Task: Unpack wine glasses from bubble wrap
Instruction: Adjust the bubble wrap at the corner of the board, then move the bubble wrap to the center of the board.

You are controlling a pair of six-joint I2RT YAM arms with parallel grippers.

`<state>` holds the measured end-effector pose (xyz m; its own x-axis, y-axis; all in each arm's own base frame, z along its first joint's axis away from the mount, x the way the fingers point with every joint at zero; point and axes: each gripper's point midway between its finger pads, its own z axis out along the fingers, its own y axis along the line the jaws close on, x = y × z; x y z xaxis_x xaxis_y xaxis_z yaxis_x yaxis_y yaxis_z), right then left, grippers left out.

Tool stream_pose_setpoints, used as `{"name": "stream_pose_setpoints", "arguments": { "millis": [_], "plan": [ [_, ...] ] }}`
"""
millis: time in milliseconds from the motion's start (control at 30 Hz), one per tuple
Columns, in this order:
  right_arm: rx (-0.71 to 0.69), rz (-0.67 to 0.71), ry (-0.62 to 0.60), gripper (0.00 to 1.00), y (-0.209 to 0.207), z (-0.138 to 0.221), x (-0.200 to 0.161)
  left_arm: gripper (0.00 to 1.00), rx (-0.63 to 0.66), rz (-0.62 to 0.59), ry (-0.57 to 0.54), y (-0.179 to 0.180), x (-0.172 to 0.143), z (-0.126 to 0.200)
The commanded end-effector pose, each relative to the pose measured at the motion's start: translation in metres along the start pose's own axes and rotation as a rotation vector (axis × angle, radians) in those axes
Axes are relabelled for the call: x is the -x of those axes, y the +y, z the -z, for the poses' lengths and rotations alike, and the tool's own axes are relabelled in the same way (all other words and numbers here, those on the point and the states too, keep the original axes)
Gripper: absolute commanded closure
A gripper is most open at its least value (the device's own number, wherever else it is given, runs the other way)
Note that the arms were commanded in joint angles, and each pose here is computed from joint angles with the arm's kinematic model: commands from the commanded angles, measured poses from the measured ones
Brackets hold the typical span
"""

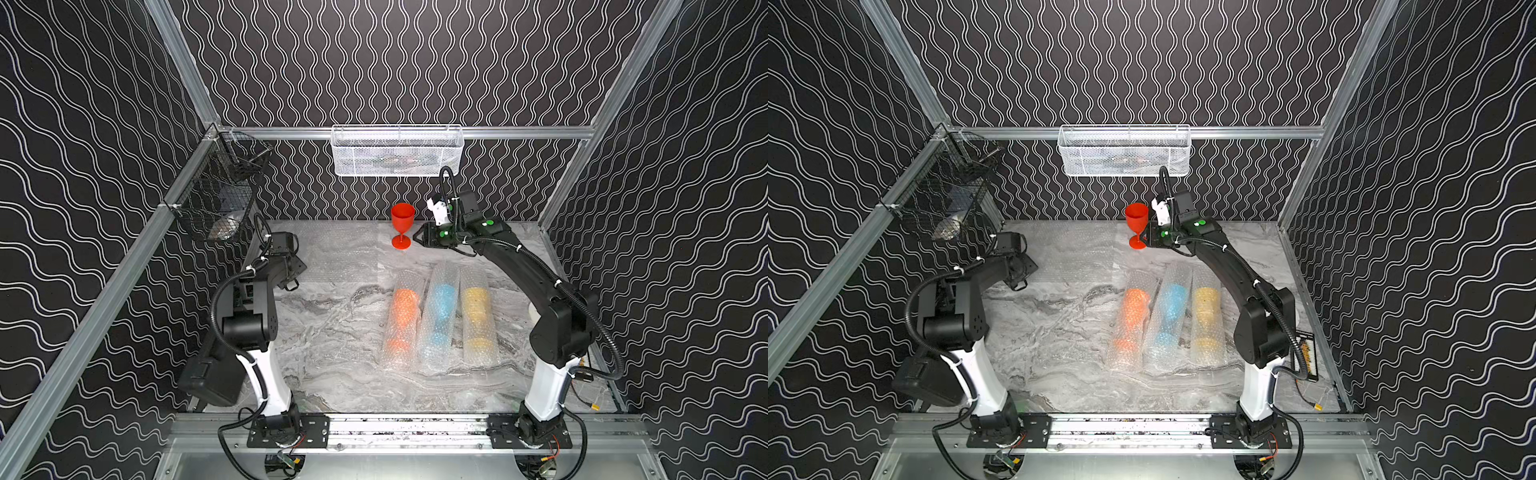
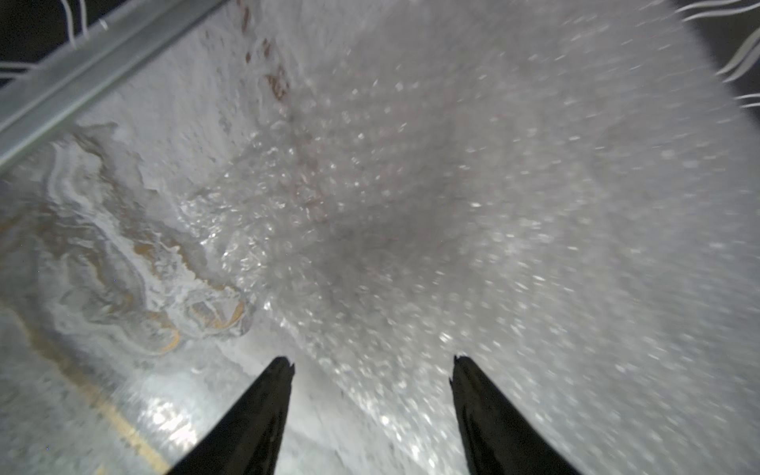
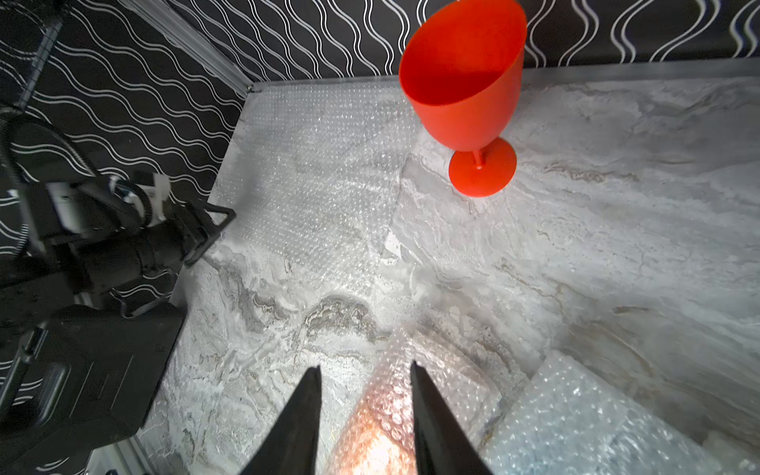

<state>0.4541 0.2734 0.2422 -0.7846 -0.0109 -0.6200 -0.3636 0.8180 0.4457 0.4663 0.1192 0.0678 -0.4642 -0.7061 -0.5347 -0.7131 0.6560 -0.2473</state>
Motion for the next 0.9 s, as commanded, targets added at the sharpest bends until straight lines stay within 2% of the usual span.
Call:
{"name": "stream_pose_setpoints", "arguments": {
  "millis": [0, 167, 300, 467, 667, 867],
  "plan": [
    [0.03, -0.012, 0.006, 0.63, 0.004, 0.003, -0.005, 0.33, -0.081, -0.003, -0.023, -0.014, 0.003, 0.021],
    [0.037, -0.042, 0.047, 0.62, -0.003, -0.003, -0.027, 0.33, -0.21, -0.054, 0.014, -0.042, -0.02, 0.051],
    [0.055, -0.074, 0.097, 0.62, -0.007, -0.003, -0.055, 0.33, -0.344, -0.111, 0.087, -0.075, -0.054, 0.073],
    [0.05, -0.108, 0.197, 0.62, -0.012, 0.008, -0.095, 0.33, -0.472, -0.237, 0.212, -0.112, -0.119, 0.11],
    [0.042, -0.152, 0.31, 0.61, -0.016, 0.028, -0.142, 0.33, -0.695, -0.37, 0.42, -0.139, -0.206, 0.158],
    [0.064, -0.198, 0.408, 0.61, -0.004, 0.022, -0.179, 0.32, -0.742, -0.58, 0.575, -0.137, -0.276, 0.194]
  ]
}}
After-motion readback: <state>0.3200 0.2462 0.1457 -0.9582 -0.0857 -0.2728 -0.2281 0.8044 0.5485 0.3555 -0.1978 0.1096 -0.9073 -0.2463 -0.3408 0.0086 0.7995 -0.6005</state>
